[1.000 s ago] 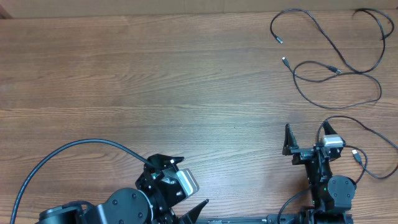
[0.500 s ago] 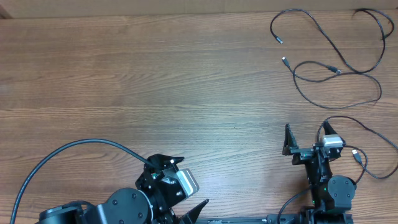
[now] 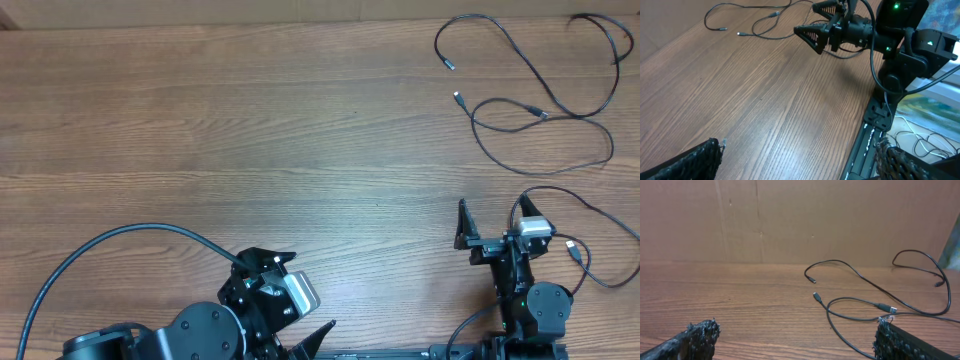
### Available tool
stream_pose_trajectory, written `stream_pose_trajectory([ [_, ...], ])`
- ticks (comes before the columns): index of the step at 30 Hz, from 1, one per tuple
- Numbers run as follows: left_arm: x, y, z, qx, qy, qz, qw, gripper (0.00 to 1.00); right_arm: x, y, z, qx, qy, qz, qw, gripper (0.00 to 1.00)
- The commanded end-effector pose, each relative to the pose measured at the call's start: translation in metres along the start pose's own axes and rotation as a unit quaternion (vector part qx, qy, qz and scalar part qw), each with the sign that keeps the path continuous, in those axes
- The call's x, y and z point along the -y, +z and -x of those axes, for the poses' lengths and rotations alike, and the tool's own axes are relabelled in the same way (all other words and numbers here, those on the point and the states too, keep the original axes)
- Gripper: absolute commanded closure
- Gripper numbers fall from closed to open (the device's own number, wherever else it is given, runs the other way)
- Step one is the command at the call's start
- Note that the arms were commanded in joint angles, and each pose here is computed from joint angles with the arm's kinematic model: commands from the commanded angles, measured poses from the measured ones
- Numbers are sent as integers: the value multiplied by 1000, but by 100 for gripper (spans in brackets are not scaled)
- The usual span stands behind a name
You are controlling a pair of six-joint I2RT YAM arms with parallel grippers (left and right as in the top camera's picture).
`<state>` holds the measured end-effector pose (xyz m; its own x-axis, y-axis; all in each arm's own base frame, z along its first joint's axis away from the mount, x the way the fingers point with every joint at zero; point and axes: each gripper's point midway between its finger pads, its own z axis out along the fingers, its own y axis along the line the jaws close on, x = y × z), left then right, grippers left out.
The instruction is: Untangle cables
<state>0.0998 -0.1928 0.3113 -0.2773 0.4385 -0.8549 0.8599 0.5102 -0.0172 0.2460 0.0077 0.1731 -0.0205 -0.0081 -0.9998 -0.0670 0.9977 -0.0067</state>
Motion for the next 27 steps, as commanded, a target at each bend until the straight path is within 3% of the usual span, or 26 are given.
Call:
stream_pose_trajectory([
  [1, -1, -4, 6, 10, 11, 3, 1000, 0, -2, 0, -2, 2, -2, 4, 1000, 0],
  [11, 1, -3, -10, -23, 2, -8, 1000, 0, -2, 0, -2, 2, -2, 4, 1000, 0],
  [19, -56, 5, -5, 5, -104, 97, 990, 0, -2, 0, -2, 2, -2, 4, 1000, 0],
  [27, -123, 3, -4, 56, -184, 194, 962, 0, -2, 0, -2, 2, -2, 4, 1000, 0],
])
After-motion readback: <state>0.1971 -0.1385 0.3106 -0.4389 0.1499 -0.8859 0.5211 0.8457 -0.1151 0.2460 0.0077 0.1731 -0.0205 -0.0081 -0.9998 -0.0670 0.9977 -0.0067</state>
